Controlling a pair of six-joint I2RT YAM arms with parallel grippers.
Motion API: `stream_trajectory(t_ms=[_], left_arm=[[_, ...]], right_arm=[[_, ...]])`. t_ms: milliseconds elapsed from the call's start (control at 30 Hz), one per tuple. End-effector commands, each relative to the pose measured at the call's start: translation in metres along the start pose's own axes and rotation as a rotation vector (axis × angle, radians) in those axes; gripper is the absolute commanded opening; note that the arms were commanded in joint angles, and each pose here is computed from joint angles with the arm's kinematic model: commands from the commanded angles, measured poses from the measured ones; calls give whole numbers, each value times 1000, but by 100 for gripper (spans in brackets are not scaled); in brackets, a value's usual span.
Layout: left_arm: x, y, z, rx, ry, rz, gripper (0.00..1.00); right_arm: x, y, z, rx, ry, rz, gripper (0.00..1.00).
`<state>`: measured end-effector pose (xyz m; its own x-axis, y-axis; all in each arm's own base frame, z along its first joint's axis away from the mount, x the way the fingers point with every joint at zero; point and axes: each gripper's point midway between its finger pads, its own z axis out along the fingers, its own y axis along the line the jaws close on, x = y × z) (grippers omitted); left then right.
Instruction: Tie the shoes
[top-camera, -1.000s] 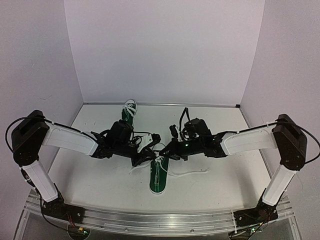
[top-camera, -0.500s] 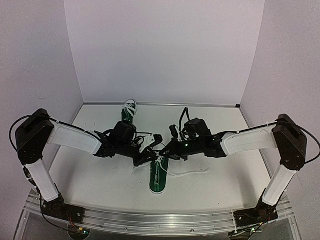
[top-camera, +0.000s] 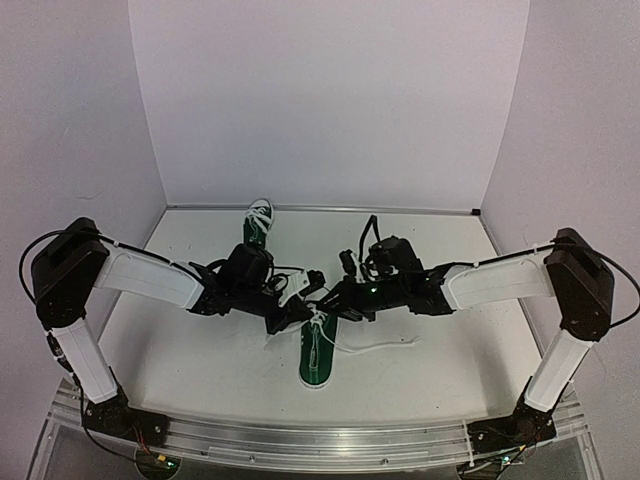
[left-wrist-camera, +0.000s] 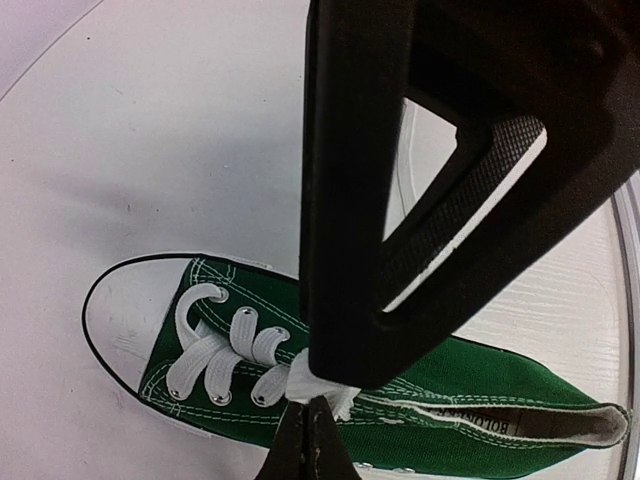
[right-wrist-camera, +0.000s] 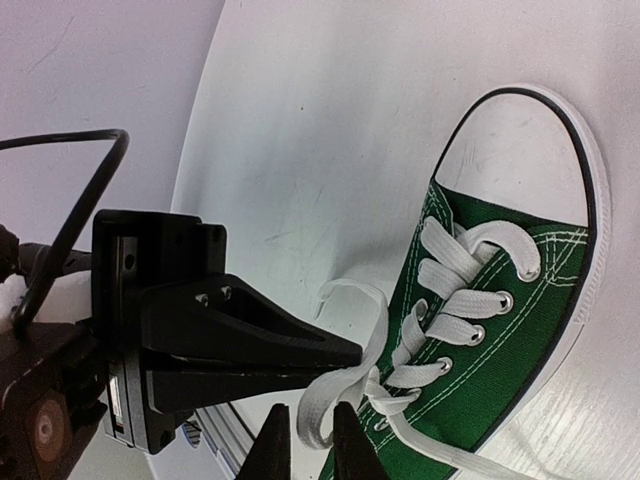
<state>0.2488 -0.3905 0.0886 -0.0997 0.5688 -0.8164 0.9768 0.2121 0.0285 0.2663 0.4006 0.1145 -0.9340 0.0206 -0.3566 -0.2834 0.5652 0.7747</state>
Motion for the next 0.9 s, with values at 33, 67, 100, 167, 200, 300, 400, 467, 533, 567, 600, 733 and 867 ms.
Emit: stream_trajectory(t_ms=[33, 67, 100, 167, 200, 300, 400, 467, 533, 567, 600, 733, 867], left_arm=[[-38, 4, -13, -22, -89, 44, 0], [-39, 4, -14, -23, -91, 45, 0], [-40, 3, -14, -23, -94, 45, 0], [-41, 3, -15, -20, -98, 47, 0], [-42, 2, -15, -19, -99, 47, 0], [-44, 2, -15, -18, -101, 49, 0], [-45, 1, -14, -14, -99, 51, 0], [-44, 0, -13, -15, -97, 51, 0], [-44, 0, -13, -18, -96, 51, 0], [-45, 1, -13, -20, -96, 51, 0], [-45, 1, -14, -22, -96, 51, 0], [-46, 2, -15, -30, -99, 50, 0], [-47, 3, -15, -33, -103, 49, 0]], right_arm=[[-7, 10, -2, -34, -18, -6, 23], [-7, 10, -2, -35, -18, -6, 25], [-8, 10, -2, -34, -19, -6, 26], [-8, 10, -1, -34, -17, -6, 28], [-8, 10, 0, -35, -15, -7, 28], [-8, 11, 0, -38, -12, -8, 28], [-8, 13, 0, -44, -11, -14, 26], [-8, 14, 0, -46, -10, -17, 23], [-8, 14, 0, -47, -9, -21, 19], [-8, 14, 0, -47, -9, -22, 17], [-8, 13, 0, -47, -7, -22, 15], [-6, 12, 1, -44, -3, -18, 14], [-4, 10, 1, -39, 7, -11, 28]])
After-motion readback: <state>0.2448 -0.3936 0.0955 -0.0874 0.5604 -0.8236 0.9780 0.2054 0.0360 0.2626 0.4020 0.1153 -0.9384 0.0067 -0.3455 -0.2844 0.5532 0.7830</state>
